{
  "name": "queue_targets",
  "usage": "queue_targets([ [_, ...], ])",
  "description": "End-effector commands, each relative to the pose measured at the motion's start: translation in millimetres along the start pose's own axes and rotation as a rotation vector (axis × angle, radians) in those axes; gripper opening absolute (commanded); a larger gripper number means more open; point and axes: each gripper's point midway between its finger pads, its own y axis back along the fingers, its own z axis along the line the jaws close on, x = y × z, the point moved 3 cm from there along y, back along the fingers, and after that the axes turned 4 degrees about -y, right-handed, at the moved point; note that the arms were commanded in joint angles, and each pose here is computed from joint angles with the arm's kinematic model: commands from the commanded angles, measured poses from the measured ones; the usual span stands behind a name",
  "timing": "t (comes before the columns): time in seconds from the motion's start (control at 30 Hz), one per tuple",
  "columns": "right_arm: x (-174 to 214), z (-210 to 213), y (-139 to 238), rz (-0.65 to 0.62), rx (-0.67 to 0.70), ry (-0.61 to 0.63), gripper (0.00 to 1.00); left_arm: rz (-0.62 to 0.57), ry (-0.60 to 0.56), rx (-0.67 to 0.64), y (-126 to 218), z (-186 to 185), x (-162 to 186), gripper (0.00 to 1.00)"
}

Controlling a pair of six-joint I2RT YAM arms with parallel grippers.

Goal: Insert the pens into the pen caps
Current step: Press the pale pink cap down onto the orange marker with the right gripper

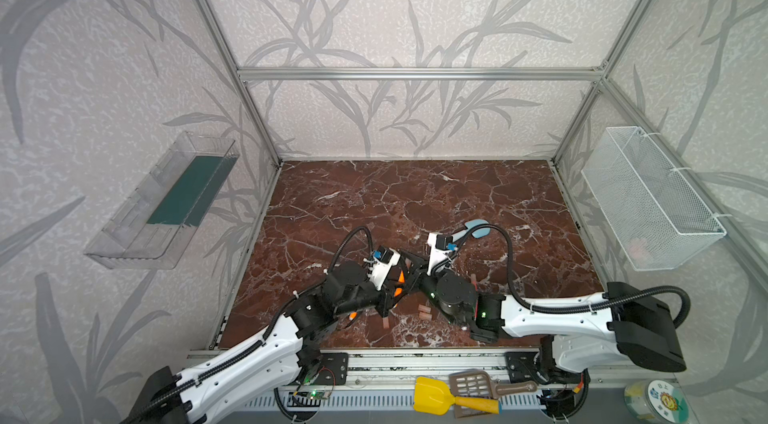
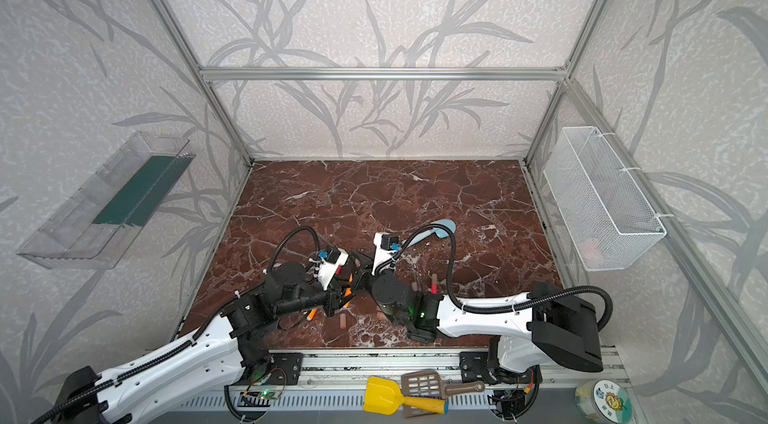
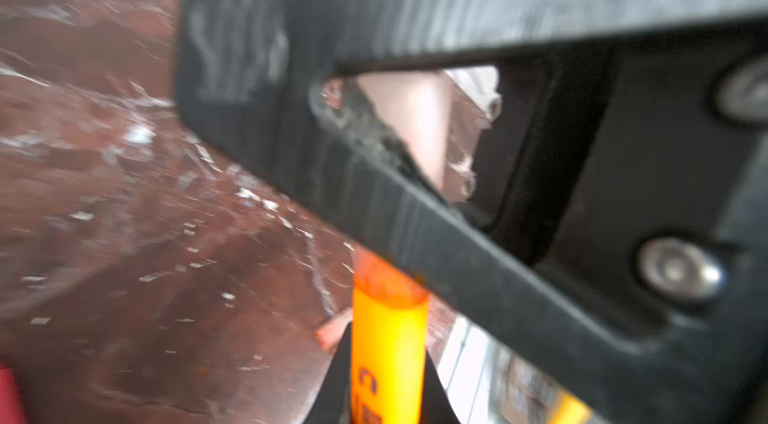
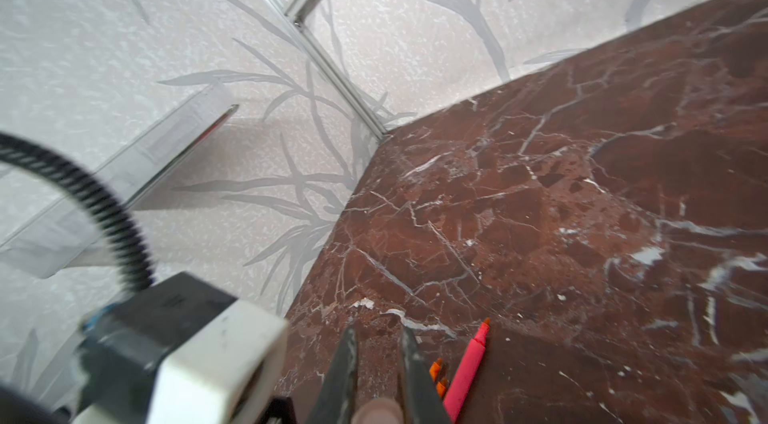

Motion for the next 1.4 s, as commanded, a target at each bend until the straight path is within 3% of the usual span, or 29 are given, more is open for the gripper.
queue_targets([
  [0.0, 86.2, 22.9, 41.1, 0.349, -0.285, 0.156, 0.00, -0.452, 0.093, -0.109, 36.6, 20.1, -106.8, 0.00],
  [0.1, 91.7, 14.7, 42.3, 0.393, -0.226, 0.185, 0.00, -0.464, 0.093, -0.161, 42.3, 26.0, -105.2, 0.00],
  [0.27, 95.3, 11.0, 37.9, 0.420, -0.127, 0.111, 0.00, -0.475, 0.053, -0.273, 54.7, 35.6, -101.2, 0.00],
  [0.57, 65.9, 31.4, 33.4, 0.371, -0.083, 0.167, 0.00, -0.402, 0.004, -0.061, 39.6, 6.0, -82.0, 0.00],
  [0.7, 55.4, 35.3, 33.3, 0.360, -0.063, 0.195, 0.06, -0.390, -0.035, 0.024, 35.5, -14.3, -71.7, 0.00],
  [1.03, 32.5, 31.7, 32.4, 0.310, -0.040, 0.200, 0.15, -0.359, -0.111, 0.133, 29.2, -49.7, -62.3, 0.00],
  [1.2, 29.0, 30.0, 34.1, 0.302, -0.042, 0.187, 0.33, -0.376, -0.114, 0.119, 29.6, -47.9, -61.7, 0.00],
  [1.37, 30.3, 30.9, 31.5, 0.301, -0.050, 0.186, 0.34, -0.373, -0.124, 0.155, 29.3, -53.9, -61.7, 0.00],
])
